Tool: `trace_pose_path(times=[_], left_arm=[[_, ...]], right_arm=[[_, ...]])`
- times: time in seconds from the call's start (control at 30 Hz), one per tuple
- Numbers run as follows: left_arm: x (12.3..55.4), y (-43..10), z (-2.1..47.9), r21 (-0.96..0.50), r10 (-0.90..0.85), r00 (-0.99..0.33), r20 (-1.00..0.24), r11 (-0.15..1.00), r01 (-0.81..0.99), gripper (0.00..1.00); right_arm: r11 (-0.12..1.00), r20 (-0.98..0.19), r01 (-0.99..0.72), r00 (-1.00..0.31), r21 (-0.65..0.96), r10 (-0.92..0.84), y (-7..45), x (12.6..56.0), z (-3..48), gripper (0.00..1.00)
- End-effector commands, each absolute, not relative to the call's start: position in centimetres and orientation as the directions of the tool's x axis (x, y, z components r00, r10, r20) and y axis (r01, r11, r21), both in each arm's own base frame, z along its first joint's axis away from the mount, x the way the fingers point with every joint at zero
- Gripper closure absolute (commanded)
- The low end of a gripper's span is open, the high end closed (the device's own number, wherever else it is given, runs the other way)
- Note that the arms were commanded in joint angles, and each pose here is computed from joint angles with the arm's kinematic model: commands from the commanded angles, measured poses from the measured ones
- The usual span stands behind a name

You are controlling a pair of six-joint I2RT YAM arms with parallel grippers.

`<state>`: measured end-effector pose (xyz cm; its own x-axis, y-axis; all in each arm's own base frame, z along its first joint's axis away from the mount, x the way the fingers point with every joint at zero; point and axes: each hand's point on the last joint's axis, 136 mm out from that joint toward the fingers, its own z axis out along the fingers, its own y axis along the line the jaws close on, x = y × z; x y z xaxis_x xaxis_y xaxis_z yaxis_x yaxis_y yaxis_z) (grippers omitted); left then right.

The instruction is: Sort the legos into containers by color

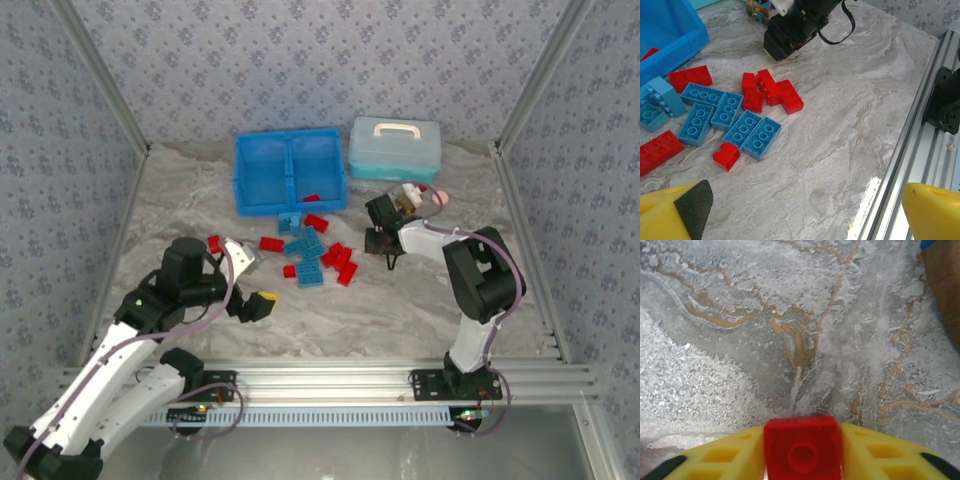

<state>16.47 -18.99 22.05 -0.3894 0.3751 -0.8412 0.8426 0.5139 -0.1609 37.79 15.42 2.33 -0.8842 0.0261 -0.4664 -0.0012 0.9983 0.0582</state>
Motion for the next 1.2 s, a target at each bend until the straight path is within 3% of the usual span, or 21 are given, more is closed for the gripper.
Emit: trace_pose_path(times=[0.0,0.13,0.27,0.5,0.73,0.9,1.17], left_arm=[[16.5,-19.0,22.8,-0.144,0.37,-0.364,-0.855,0.504,0.851,0.01],[16.5,-19.0,22.8,-0.144,0.37,-0.364,-0.855,0.505,0.851,0.01],[16.6,-18.9,22.8,-0.138,0.371,-0.364,-0.854,0.513,0.848,0.01],[17.2,-18.3,22.9,-0.106,0.369,-0.356,-0.858,0.552,0.827,0.01],[18.4,-17.2,22.2,-0.073,0.382,-0.389,-0.838,0.628,0.775,0.01],[18.4,-17.2,22.3,-0.072,0.377,-0.385,-0.842,0.629,0.774,0.01],[18.3,-17.1,22.5,-0.064,0.374,-0.374,-0.848,0.63,0.774,0.01]], right_arm=[[1.0,-0.463,0.003,-0.886,0.018,0.011,15.7,37.8,2.2,0.66],[1.0,-0.511,-0.014,-0.86,0.022,-0.001,16.3,38.2,4.7,0.66],[0.994,-0.631,-0.092,-0.775,0.054,-0.037,19.1,39.2,10.9,0.65],[0.966,-0.757,-0.22,-0.652,0.136,-0.042,25.8,43.9,17.9,0.64],[0.954,-0.763,-0.266,-0.643,0.138,-0.069,30.8,49.1,17.6,0.64],[0.961,-0.73,-0.251,-0.677,0.114,-0.09,32.1,52.3,14.0,0.63],[0.951,-0.699,-0.281,-0.705,0.128,-0.115,33.8,53.7,12.2,0.48]])
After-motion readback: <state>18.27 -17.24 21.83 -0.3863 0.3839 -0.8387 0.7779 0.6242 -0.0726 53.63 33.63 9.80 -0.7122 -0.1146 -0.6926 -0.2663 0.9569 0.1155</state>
